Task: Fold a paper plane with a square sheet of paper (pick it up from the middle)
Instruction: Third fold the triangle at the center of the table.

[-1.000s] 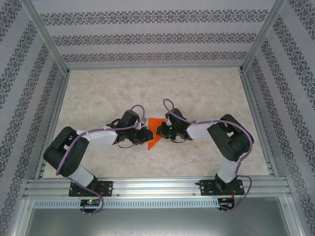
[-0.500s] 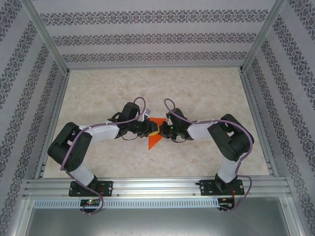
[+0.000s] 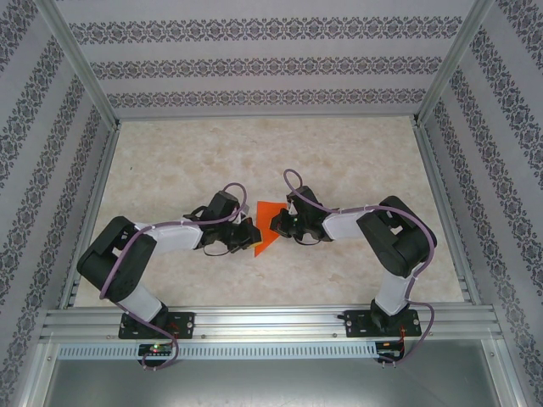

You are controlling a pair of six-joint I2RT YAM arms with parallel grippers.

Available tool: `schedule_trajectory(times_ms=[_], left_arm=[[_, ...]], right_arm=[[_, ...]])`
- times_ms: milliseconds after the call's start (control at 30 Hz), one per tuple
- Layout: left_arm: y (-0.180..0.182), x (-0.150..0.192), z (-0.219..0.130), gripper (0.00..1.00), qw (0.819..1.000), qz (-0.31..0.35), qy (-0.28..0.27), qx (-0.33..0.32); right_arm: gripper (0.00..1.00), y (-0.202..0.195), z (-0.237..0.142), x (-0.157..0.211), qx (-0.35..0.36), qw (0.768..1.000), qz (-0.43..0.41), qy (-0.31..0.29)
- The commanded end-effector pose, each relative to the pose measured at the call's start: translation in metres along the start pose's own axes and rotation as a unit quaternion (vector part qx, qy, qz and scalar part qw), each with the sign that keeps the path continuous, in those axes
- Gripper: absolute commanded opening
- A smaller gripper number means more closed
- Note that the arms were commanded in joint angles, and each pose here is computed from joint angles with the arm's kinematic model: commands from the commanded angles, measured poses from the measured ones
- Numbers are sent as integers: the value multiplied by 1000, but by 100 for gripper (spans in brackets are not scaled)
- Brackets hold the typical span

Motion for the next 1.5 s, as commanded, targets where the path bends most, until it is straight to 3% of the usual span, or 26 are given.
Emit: schedule_trajectory(times_ms=[0,633,967,1200,1467], left_arm=[[-13,-3,-2,6,1000,6,-14,19],[-19,-5,40,4,999,25,27,-25],[11,-3,50,5,997,18,32,-68],[34,3,47,5,994,14,33,-102],[35,11,29,6,995,16,33,-94]], right_arm=[[3,-23,9,13,46,999,13,12],[4,-22,9,13,47,999,15,13],[4,-26,8,16,55,998,14,18],[4,-28,7,16,62,998,15,18],[4,-35,5,17,75,997,17,21]])
Point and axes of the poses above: each hand's point on the last joint's axis, 136 mm out from that joint toward the fingers, its own z axis out along the fingers, its own y axis along the line the jaws close on, x = y × z, the point moved 4 cm from there along -z, back along the fingers, and after that the axes turned 5 degrees about -z, right-handed, at the moved point
